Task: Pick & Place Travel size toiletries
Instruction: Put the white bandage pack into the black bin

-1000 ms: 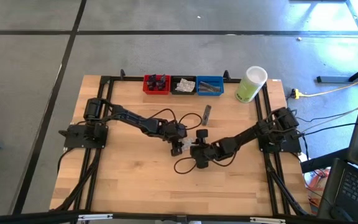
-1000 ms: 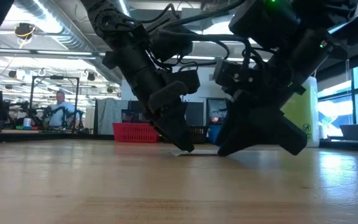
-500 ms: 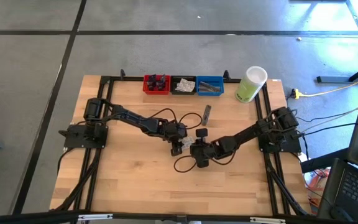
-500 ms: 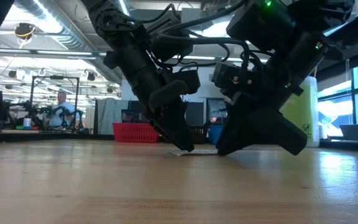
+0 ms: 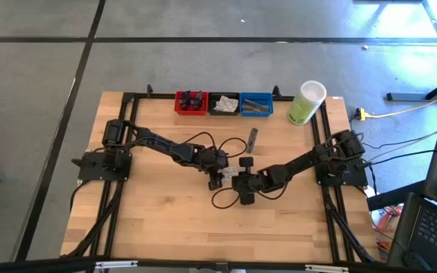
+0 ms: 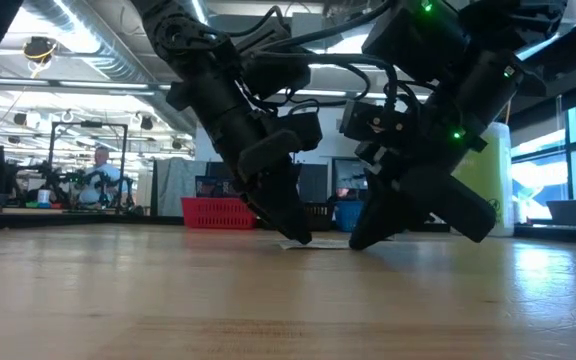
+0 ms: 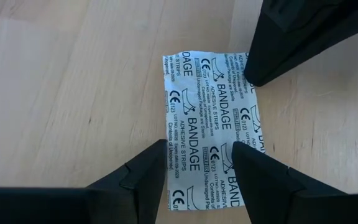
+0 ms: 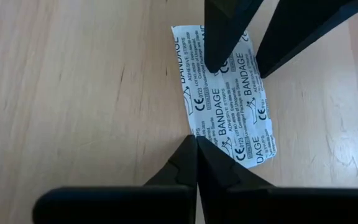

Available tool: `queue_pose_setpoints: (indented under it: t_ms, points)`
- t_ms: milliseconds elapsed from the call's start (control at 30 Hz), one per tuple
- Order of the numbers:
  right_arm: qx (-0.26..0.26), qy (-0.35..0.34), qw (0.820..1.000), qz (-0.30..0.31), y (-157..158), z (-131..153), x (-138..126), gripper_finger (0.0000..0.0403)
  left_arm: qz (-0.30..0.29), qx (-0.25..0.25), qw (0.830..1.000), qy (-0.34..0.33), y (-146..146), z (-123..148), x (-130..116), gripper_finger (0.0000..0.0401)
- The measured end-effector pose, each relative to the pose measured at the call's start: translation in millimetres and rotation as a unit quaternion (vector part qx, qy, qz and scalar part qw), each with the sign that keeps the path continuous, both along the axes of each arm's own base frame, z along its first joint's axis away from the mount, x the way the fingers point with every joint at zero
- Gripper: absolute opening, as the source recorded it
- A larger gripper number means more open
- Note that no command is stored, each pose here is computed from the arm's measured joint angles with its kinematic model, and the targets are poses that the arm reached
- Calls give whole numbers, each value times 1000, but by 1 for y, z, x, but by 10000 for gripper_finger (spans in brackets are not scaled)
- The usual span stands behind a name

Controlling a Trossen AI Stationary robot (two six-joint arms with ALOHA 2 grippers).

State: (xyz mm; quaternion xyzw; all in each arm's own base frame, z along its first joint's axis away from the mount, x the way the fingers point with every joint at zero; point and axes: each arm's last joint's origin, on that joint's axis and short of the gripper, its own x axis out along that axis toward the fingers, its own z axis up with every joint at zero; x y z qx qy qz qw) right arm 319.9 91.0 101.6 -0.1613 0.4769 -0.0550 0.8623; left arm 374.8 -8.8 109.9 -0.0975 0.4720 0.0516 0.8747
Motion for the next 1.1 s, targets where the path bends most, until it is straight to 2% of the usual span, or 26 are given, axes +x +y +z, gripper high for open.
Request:
queue_pose_setpoints:
  t_ms: [267,467,700,800,933,1100]
  points:
    - [-6,-6,1000,25,17,3,-6,2,-9,13,1000,5,0,0,-1,182]
    - [16,-24,998,53,29,20,-12,1,-18,22,1000,6,0,-1,-1,182]
    - [14,-48,997,59,36,34,-16,1,-37,35,999,6,0,0,-1,182]
    - [17,-52,998,41,35,34,-16,1,-47,41,998,7,0,-1,-1,182]
    - [21,-57,998,33,35,34,-15,22,-48,41,998,7,0,-1,-1,181]
    - [26,-64,997,23,35,35,-15,58,-16,20,1000,8,3,-1,-1,165]
